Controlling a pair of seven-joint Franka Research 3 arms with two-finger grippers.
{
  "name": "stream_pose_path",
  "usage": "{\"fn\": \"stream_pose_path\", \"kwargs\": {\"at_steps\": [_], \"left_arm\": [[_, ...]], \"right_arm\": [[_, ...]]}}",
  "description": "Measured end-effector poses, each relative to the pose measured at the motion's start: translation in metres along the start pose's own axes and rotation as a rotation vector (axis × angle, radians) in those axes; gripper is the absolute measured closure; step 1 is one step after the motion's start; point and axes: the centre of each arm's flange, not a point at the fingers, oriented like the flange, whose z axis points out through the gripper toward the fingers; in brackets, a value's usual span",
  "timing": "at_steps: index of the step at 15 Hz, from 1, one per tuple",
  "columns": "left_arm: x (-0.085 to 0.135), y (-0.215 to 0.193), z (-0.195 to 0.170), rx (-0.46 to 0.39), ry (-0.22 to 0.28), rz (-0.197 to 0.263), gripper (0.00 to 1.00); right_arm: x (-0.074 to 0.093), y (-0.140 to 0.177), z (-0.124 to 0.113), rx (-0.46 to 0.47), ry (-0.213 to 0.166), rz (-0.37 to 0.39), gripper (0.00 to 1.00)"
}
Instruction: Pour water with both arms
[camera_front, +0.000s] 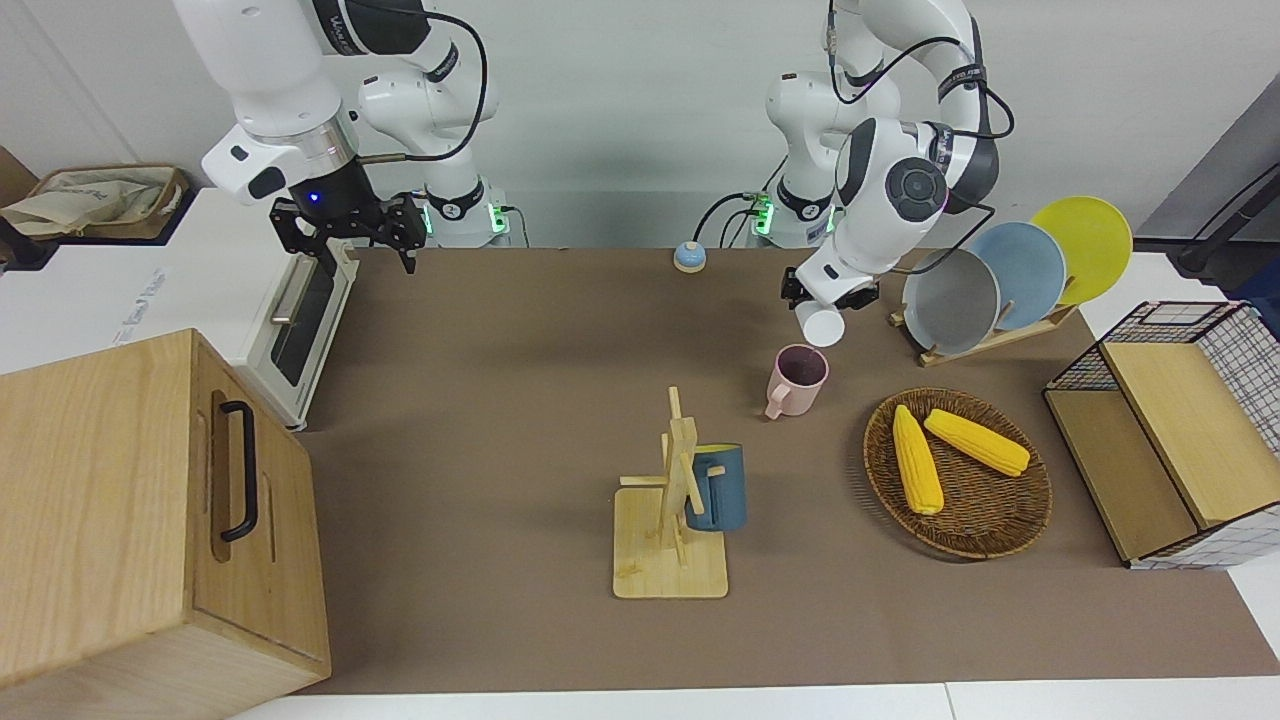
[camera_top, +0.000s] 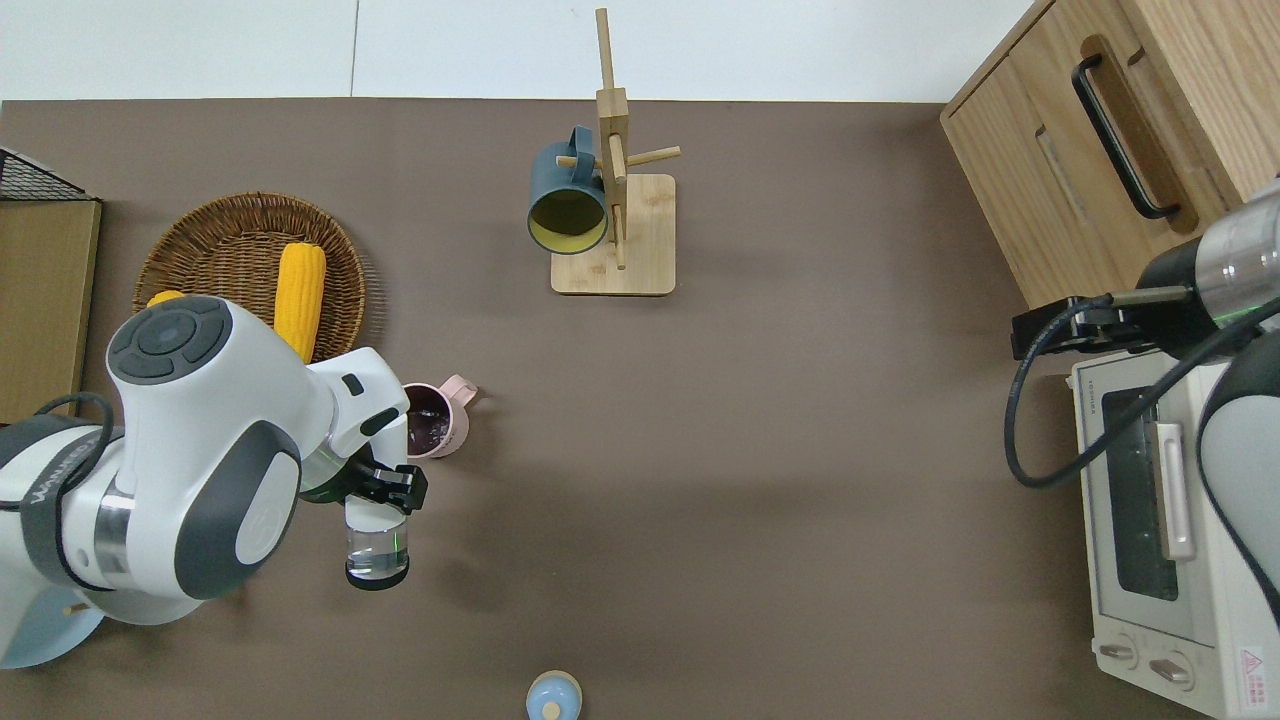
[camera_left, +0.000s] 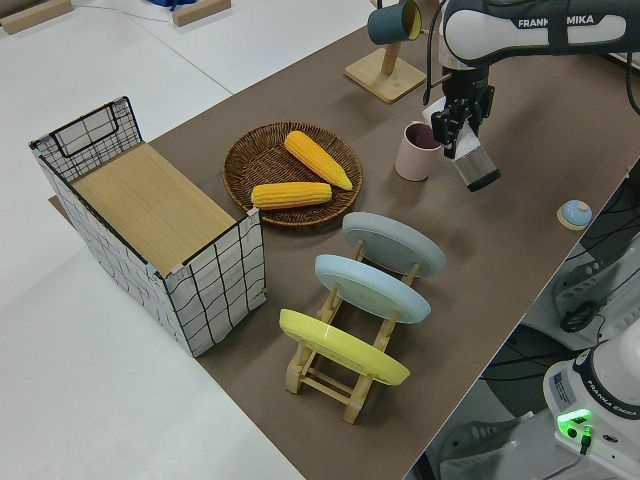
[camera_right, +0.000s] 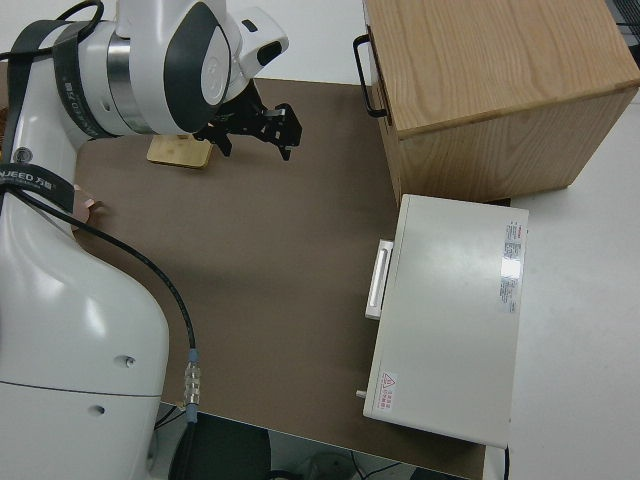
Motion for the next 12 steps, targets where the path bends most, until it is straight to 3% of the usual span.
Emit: {"fn": "stream_pose_path", "kwargs": {"at_steps": [12], "left_arm": [[-0.0040,-0.0017,-0.0020,0.038,-0.034,0.009,0.37]], "right_arm": [[0.0000,-0.0004,0.0000,0.000,0.000,-0.001,0.01]]}}
